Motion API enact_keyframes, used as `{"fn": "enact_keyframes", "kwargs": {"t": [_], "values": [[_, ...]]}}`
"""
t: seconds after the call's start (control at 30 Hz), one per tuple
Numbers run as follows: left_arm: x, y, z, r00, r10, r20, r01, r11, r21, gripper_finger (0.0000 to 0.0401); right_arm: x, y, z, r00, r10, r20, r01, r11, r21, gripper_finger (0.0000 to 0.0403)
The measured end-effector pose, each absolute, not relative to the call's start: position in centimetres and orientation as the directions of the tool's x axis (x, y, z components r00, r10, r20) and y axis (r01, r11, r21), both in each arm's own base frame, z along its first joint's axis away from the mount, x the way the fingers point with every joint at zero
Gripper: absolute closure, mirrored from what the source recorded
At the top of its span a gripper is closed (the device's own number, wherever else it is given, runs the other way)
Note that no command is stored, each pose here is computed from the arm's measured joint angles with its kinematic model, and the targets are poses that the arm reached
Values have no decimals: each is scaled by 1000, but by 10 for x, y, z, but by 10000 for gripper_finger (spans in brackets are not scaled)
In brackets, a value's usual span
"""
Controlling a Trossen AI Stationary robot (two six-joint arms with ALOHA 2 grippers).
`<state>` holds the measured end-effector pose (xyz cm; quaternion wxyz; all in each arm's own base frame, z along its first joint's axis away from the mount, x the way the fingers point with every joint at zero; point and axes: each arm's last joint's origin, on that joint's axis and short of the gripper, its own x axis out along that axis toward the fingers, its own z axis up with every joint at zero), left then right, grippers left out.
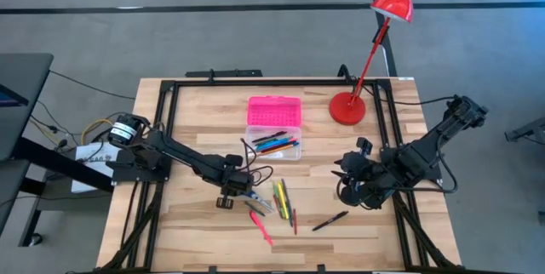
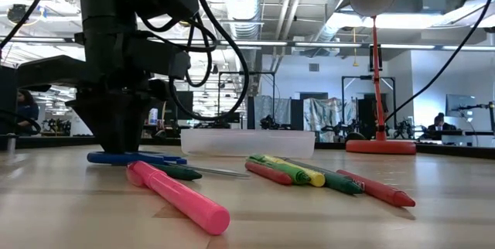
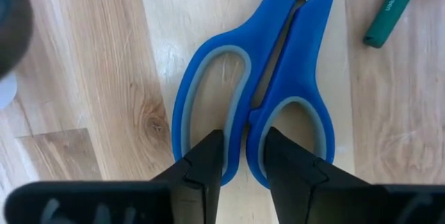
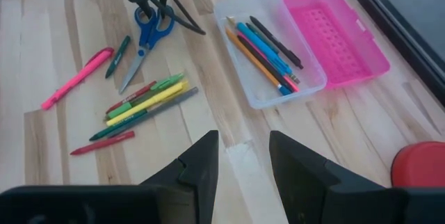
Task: Pick & place school supplies into a supply box
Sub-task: Put the blue scissors into the pink supply box
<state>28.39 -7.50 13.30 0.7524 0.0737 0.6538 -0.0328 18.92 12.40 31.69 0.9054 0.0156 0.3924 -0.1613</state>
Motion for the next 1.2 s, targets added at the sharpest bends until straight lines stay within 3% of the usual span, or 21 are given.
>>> {"fn": "enact_keyframes", "kwargs": {"t": [1.03, 1.2], "values": [[290, -79, 147, 148, -17, -989, 166, 986, 8, 314, 189, 123, 317, 638, -303, -708, 312, 942, -122, 282], [288, -77, 159, 195, -13, -981, 159, 987, 19, 314, 188, 122, 316, 634, -313, -707, 315, 940, -134, 282]]}}
